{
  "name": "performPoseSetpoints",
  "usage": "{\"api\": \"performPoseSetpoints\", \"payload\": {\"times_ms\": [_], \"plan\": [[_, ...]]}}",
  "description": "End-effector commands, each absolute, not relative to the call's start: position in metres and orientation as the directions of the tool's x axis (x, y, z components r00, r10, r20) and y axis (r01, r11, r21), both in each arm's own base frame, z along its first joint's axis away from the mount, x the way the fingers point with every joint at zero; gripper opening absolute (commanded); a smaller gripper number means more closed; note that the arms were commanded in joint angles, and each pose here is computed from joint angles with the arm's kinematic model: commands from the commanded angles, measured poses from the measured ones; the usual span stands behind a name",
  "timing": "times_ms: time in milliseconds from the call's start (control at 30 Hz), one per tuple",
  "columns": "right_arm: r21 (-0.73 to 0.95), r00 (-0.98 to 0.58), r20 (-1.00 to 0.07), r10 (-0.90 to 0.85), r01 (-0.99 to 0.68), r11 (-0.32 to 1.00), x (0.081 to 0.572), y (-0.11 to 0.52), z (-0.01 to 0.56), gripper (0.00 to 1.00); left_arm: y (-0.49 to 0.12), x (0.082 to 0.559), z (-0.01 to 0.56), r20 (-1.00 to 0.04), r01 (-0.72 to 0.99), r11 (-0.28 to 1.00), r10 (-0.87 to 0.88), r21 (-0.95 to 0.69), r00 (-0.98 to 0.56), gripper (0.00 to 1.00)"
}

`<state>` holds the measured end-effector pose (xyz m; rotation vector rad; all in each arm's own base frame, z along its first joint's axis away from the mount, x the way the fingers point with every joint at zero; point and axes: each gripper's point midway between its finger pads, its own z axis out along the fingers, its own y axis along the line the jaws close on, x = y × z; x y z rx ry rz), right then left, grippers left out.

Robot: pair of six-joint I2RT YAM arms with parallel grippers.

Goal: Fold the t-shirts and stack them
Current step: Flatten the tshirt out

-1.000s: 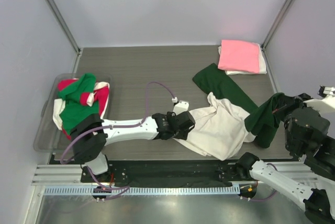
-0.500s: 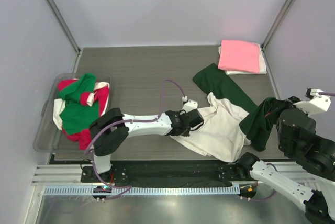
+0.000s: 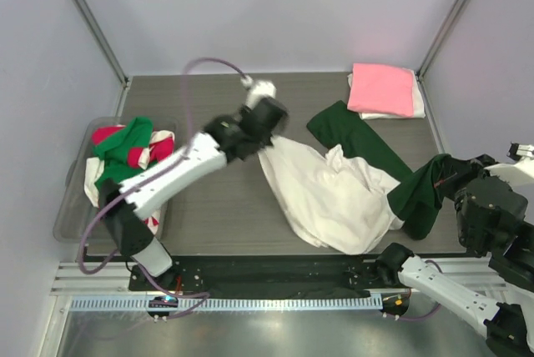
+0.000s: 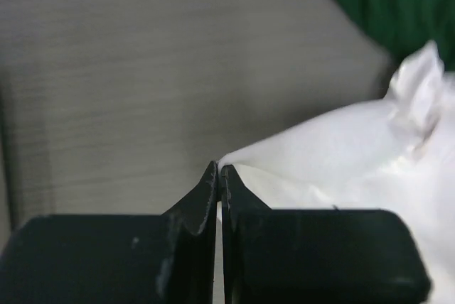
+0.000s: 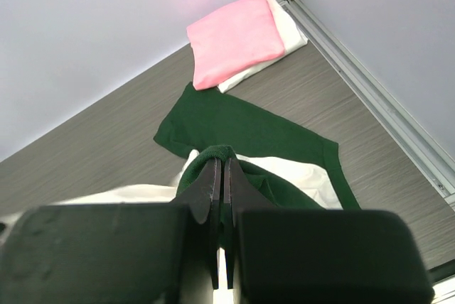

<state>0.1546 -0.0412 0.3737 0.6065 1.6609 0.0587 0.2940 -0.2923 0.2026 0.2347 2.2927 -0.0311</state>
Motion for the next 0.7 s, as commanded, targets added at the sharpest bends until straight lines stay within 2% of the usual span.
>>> {"api": "performPoseSetpoints", "payload": {"times_ms": [0,33,100,167,233,333,400,567,667], "plan": [[0.386,-0.028,-0.904,0.426,0.375,0.843,0.159,-0.042,0.385,0.01,-0.2,0.343,0.272,-0.794,0.045,0.997,0.081,0.068,-0.603,0.0],[0.381,-0.032,-0.905,0.423,0.38,0.843,0.16,-0.041,0.383,0.01,-0.183,0.366,0.268,-0.779,0.019,0.997,0.07,0.074,-0.623,0.01],[0.376,-0.052,-0.904,0.425,0.382,0.844,0.165,-0.035,0.376,0.01,-0.176,0.385,0.248,-0.732,0.034,0.997,0.074,0.069,-0.677,0.28],[0.354,-0.091,-0.905,0.416,0.38,0.854,0.172,-0.025,0.367,0.01,-0.177,0.391,0.212,-0.626,0.047,0.989,0.124,0.138,-0.77,0.61],[0.345,-0.122,-0.902,0.415,0.375,0.86,0.177,-0.016,0.359,0.01,-0.18,0.382,0.19,-0.551,0.053,0.985,0.136,0.163,-0.823,0.65],[0.325,-0.164,-0.899,0.406,0.372,0.87,0.183,-0.006,0.348,0.01,-0.191,0.361,0.167,-0.556,0.07,0.991,0.124,0.118,-0.822,0.68],[0.319,-0.181,-0.897,0.402,0.364,0.875,0.186,-0.001,0.343,0.01,-0.195,0.344,0.178,-0.584,0.05,0.998,0.062,0.036,-0.809,0.68],[0.306,-0.218,-0.892,0.396,0.354,0.884,0.193,0.01,0.331,0.01,-0.2,0.293,0.161,-0.56,0.052,0.996,0.0,-0.076,-0.829,0.6],[0.3,-0.235,-0.889,0.393,0.349,0.888,0.197,0.016,0.324,0.01,-0.213,0.267,0.155,-0.56,0.093,0.979,-0.024,-0.179,-0.828,0.59]]}}
